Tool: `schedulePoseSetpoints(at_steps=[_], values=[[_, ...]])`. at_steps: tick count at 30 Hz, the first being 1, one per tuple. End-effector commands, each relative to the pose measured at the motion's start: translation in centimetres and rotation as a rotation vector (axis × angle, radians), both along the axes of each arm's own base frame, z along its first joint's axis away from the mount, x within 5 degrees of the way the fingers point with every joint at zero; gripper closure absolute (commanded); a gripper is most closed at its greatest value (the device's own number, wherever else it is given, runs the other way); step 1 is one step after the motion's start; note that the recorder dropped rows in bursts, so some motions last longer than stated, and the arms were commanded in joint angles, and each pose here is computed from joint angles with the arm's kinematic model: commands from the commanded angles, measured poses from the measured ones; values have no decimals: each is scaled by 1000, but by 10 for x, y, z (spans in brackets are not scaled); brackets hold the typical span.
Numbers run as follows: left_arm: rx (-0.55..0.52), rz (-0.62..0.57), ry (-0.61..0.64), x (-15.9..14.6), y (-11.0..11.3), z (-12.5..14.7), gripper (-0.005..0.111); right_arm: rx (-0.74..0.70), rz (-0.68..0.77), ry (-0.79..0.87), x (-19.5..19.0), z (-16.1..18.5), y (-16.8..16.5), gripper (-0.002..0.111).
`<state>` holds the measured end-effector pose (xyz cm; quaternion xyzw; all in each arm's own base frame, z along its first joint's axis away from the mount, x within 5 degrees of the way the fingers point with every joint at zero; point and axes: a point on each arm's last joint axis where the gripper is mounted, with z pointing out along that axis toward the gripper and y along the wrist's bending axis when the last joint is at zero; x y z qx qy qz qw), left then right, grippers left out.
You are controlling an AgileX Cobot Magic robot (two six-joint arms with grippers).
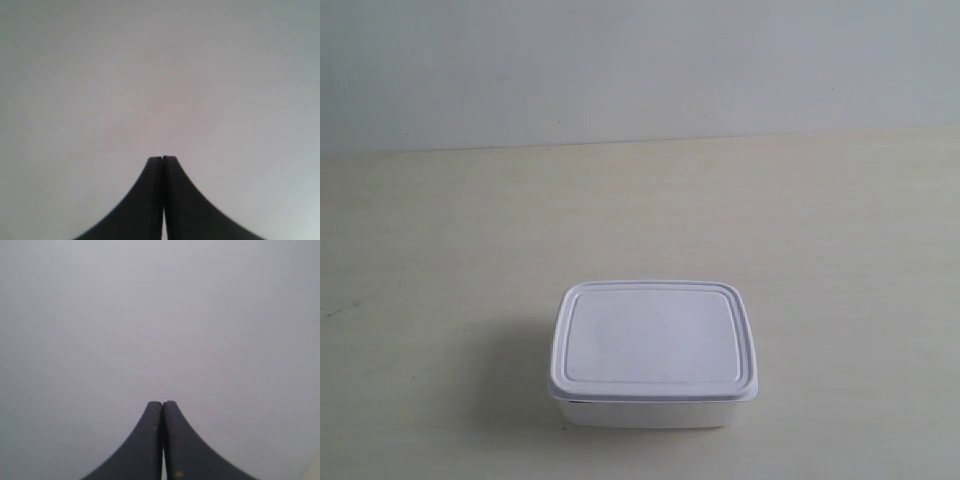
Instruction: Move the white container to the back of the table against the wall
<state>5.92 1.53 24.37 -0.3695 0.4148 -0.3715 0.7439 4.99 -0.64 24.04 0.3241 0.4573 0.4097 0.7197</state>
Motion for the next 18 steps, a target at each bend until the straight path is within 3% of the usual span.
schedulePoseSetpoints(at_steps=[1, 5, 11, 18], values=[[-43, -60, -171, -5, -3, 13, 107, 58, 27, -82, -3, 5, 0, 108], [37, -74, -250, -9, -7, 22, 107, 0, 54, -64, -2, 4, 3, 108], [340, -145, -161, -4, -25, 29, 107, -92, 72, 35, 1, -4, 6, 108], [463, -314, -75, 2, -40, 20, 107, -249, 219, 73, 3, -8, 18, 108]])
